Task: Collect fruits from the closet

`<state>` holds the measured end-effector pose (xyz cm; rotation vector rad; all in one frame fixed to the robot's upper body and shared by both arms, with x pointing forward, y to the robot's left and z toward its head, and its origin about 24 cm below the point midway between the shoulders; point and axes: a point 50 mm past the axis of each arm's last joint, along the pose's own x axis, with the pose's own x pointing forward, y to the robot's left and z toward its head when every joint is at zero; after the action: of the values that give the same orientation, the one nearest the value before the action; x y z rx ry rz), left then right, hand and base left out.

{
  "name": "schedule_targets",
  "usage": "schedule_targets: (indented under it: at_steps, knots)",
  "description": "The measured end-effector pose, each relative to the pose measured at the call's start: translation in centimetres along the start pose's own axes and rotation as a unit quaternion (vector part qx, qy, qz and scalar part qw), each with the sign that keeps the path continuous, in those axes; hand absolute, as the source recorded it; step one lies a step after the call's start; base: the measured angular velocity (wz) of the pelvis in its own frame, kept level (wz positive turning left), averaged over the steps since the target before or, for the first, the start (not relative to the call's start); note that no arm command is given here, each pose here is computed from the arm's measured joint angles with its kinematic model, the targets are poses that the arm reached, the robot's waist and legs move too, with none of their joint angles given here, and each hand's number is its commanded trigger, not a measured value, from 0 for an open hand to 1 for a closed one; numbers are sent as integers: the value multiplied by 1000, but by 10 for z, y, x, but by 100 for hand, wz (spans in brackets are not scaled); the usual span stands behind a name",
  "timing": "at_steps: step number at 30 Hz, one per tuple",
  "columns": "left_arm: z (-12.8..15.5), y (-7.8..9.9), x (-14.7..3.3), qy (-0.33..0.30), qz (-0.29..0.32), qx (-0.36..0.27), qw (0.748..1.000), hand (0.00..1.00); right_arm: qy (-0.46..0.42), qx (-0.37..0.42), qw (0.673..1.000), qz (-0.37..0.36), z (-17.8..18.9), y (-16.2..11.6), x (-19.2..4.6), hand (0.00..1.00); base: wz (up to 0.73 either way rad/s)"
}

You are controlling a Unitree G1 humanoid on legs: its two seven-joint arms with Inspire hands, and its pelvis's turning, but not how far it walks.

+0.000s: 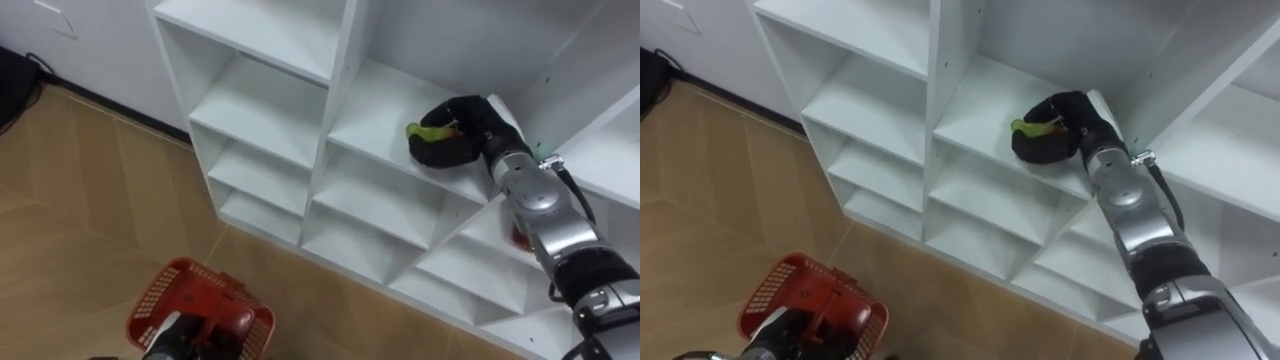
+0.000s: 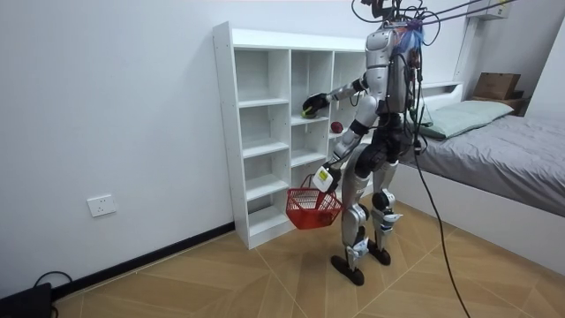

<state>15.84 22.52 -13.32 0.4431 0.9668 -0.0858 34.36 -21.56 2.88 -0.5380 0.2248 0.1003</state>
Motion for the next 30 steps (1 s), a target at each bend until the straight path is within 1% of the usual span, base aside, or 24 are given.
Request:
schedule_targets:
  at_steps: [7, 10, 16, 17, 21, 23, 26, 30]
  knots:
    - [2, -2, 0, -3, 0, 4, 1000, 100, -13, -16, 1000, 15, 7, 8, 0, 100, -5]
    - [3, -1, 1, -5, -3, -1, 1000, 100, -28, -50, 998, 37, 11, 16, -6, 100, -16]
    - [9, -5, 1, -19, -8, -15, 1000, 100, -62, -36, 995, 70, 5, 38, -33, 100, -15]
    - [11, -6, 2, -23, -8, -16, 1000, 100, -65, -34, 994, 86, 3, 43, -39, 100, -25]
    - [14, -13, 1, -32, -15, -20, 999, 100, -48, -42, 989, 131, -15, 59, -61, 100, -31]
    - [13, -15, 1, -31, -17, -22, 999, 100, -38, -41, 988, 145, -19, 63, -65, 100, -27]
    - [12, -16, 1, -32, -15, -23, 999, 100, -49, -37, 986, 157, -18, 68, -75, 100, -19]
    - [13, -17, 1, -34, -10, -44, 998, 100, -50, -18, 984, 172, -19, 80, -82, 100, -14]
